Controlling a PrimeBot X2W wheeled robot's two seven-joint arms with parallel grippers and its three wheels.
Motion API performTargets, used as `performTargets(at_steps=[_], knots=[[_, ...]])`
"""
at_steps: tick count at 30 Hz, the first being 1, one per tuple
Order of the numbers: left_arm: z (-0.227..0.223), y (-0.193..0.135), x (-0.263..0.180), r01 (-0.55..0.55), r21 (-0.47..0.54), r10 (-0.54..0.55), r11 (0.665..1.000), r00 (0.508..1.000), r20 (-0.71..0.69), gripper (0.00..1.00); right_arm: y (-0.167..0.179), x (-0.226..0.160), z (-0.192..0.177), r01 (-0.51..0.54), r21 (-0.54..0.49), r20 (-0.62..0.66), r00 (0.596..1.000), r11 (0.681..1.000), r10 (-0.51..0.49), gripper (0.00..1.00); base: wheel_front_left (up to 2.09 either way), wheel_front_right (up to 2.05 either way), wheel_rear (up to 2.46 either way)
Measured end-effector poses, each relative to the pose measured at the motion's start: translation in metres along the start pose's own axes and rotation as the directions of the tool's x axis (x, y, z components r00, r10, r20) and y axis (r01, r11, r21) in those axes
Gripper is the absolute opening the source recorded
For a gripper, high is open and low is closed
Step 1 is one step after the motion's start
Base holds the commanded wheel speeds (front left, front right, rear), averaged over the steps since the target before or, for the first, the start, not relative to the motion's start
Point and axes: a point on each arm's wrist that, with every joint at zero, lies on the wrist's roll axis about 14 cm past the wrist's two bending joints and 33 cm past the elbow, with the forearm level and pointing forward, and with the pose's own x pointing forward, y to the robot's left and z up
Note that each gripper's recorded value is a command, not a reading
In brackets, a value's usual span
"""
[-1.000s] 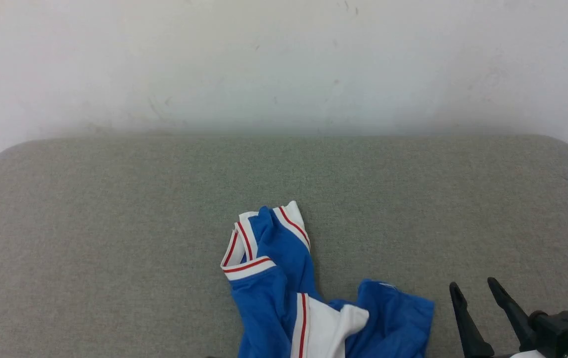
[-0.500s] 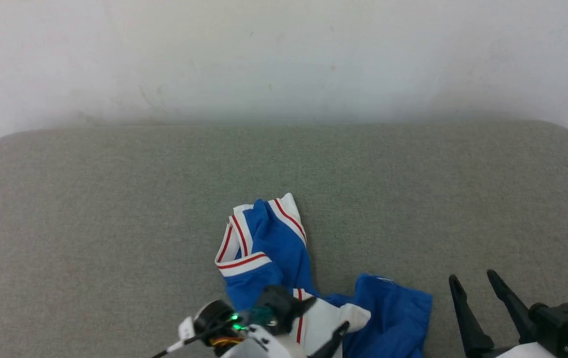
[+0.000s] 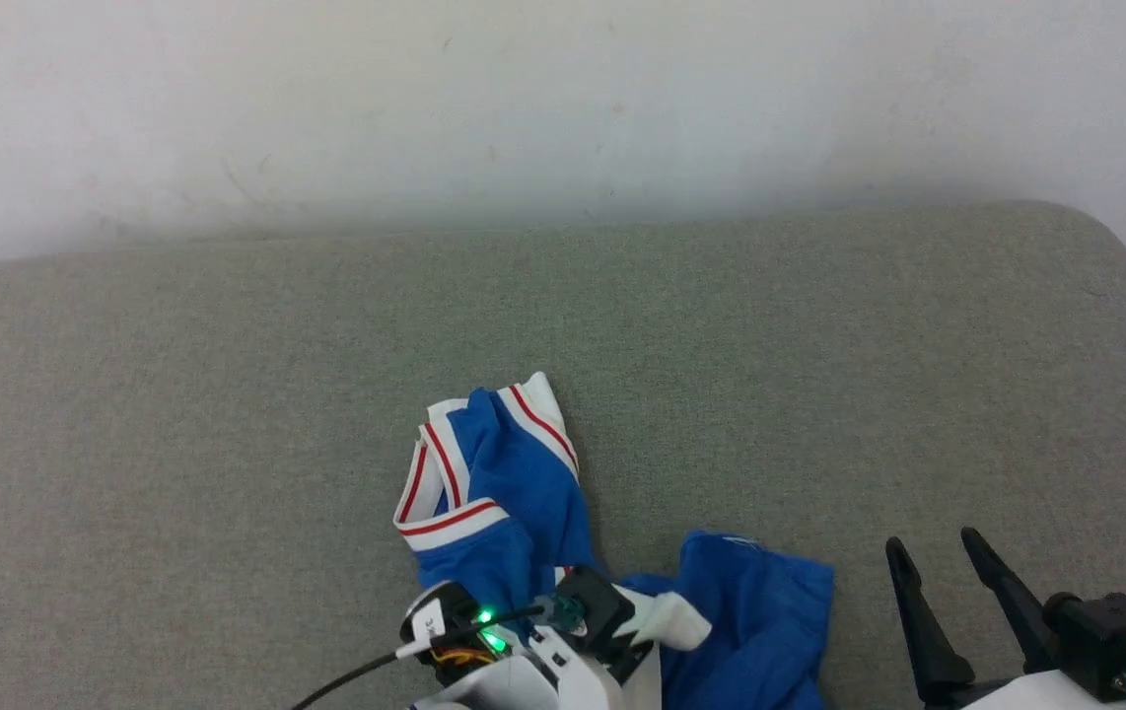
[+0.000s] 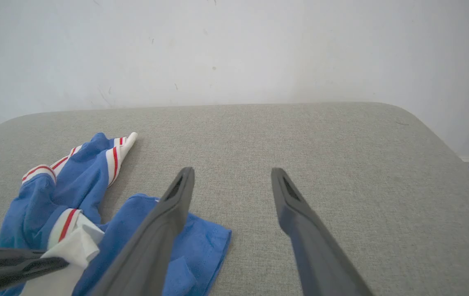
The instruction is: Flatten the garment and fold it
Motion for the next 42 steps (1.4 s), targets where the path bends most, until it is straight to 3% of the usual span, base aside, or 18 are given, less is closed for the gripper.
performTargets(at_steps=[6,10,14,17,20,24,28,30,31,32,34,37,42], knots=[[0.047,0.039,-0.019,-0.141,-0.018,0.142,0.990,0.969,0.202,0.00,0.001,0.001,-0.001,-0.006,0.009,0.000,1.000,1.000,0.006,1.00,0.00,0.00,0.00],[0.065,0.094,-0.061,-0.342,-0.081,0.351,0.936,0.893,0.281,0.00,0.005,0.002,-0.001,-0.022,0.015,0.006,1.000,1.000,0.021,1.00,0.00,0.00,0.00],[0.031,0.142,-0.111,-0.530,-0.198,0.563,0.825,0.803,0.197,0.00,0.009,0.004,0.000,-0.037,0.018,0.011,0.999,0.999,0.037,1.00,0.00,0.00,0.00],[-0.018,0.167,-0.148,-0.645,-0.291,0.686,0.707,0.725,0.060,0.00,0.013,0.007,-0.001,-0.049,0.020,0.007,0.999,0.999,0.049,1.00,0.00,0.00,0.00],[-0.066,0.176,-0.176,-0.716,-0.387,0.755,0.581,0.652,-0.073,0.00,0.016,0.009,-0.003,-0.060,0.021,0.002,0.998,0.998,0.060,1.00,0.00,0.00,0.00],[-0.126,0.179,-0.203,-0.781,-0.446,0.792,0.437,0.569,-0.221,0.00,0.017,0.010,-0.006,-0.063,0.023,-0.006,0.998,0.998,0.063,1.00,0.00,0.00,0.00],[-0.168,0.172,-0.214,-0.812,-0.474,0.783,0.339,0.523,-0.336,0.00,0.015,0.009,-0.008,-0.057,0.025,-0.014,0.998,0.998,0.057,1.00,0.00,0.00,0.00],[-0.178,0.169,-0.215,-0.818,-0.484,0.780,0.311,0.510,-0.362,0.00,0.014,0.008,-0.009,-0.052,0.026,-0.017,0.998,0.998,0.053,1.00,0.00,0.00,0.00],[-0.178,0.169,-0.215,-0.817,-0.489,0.786,0.306,0.507,-0.354,0.21,0.014,0.008,-0.009,-0.051,0.026,-0.017,0.999,0.998,0.052,1.00,0.00,0.00,0.00],[-0.177,0.170,-0.215,-0.817,-0.489,0.792,0.307,0.504,-0.344,1.00,0.013,0.008,-0.009,-0.050,0.025,-0.017,0.999,0.998,0.051,1.00,0.00,0.00,0.00],[-0.168,0.173,-0.214,-0.806,-0.508,0.818,0.304,0.494,-0.294,1.00,0.013,0.008,-0.010,-0.048,0.024,-0.022,0.999,0.999,0.049,1.00,0.00,0.00,0.00],[-0.140,0.186,-0.220,-0.804,-0.510,0.884,0.307,0.440,-0.161,1.00,0.013,0.007,-0.008,-0.052,0.023,-0.016,0.999,0.998,0.052,1.00,0.00,0.00,0.00],[-0.087,0.197,-0.231,-0.793,-0.496,0.928,0.353,0.364,0.078,1.00,0.016,0.004,-0.003,-0.061,0.018,-0.004,0.998,0.998,0.061,1.00,0.00,0.00,0.00]])
